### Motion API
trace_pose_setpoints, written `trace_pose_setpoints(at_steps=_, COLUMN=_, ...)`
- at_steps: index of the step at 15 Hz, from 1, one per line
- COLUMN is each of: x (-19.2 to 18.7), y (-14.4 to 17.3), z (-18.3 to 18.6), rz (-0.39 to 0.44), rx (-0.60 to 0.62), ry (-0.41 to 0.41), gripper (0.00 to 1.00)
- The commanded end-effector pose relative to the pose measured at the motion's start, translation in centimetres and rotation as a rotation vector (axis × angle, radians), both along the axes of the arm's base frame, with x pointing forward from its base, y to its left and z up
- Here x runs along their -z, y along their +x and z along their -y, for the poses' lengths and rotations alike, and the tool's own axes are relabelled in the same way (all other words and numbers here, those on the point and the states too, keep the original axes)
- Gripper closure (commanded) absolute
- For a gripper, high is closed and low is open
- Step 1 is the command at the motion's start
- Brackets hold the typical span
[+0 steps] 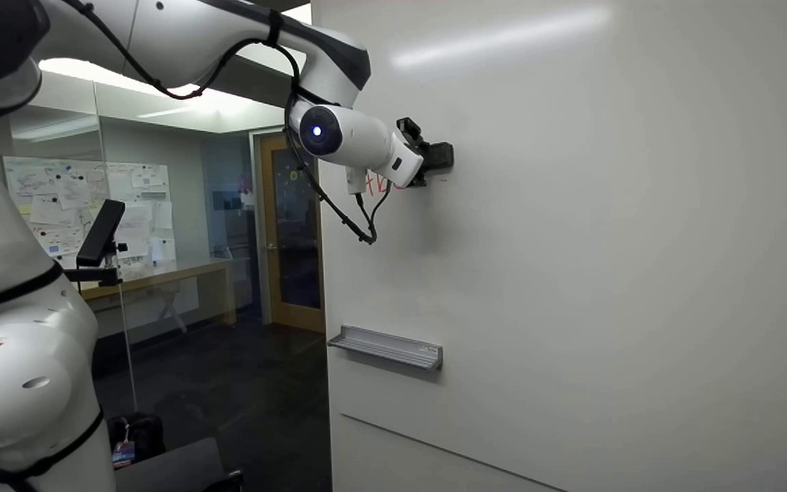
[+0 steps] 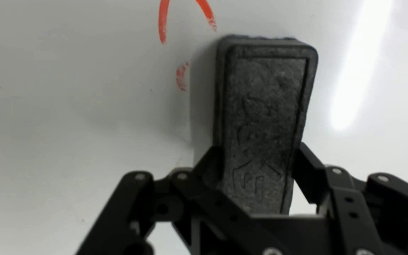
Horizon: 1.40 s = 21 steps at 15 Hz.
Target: Use the eraser to erase the board
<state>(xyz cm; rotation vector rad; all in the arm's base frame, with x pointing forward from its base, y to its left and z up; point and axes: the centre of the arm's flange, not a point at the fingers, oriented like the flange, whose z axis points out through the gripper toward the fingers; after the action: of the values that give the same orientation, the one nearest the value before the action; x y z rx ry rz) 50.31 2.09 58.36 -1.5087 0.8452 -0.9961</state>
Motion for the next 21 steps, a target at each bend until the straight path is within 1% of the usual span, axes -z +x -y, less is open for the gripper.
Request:
trace_pose_setpoints(at_steps=1, x=-0.2, y=2.1, z=-4.4, rz=-0.065, rx=-0.127, ry=0.048, gripper=0.7)
trace_pose_setpoints(at_steps=4, x=0.8, y=1.9, z=-4.8, rz=-0.112, rx=-0.159, ry=0.069, gripper=0.7)
trace_pose_setpoints(at_steps=7, x=2.0, y=1.2, z=-6.1, rz=-0.133, rx=-0.186, ry=0.086, gripper=0.7)
trace_pose_setpoints(at_steps=12, x=4.3, y=0.0, z=-9.4, rz=-0.154, rx=-0.238, ry=0.1, gripper=0.7)
trace_pose_setpoints(at_steps=16, x=6.5, y=-1.2, z=-12.2, rz=-0.196, rx=-0.274, ry=0.109, gripper=0.7)
trace_pose_setpoints(at_steps=19, x=8.5, y=-2.2, z=-14.3, rz=-0.238, rx=-0.307, ry=0.102, gripper=0.7)
trace_pose_setpoints(at_steps=21, x=9.6, y=-2.8, z=-15.5, rz=-0.261, rx=-0.334, ry=0.08, gripper=0.7)
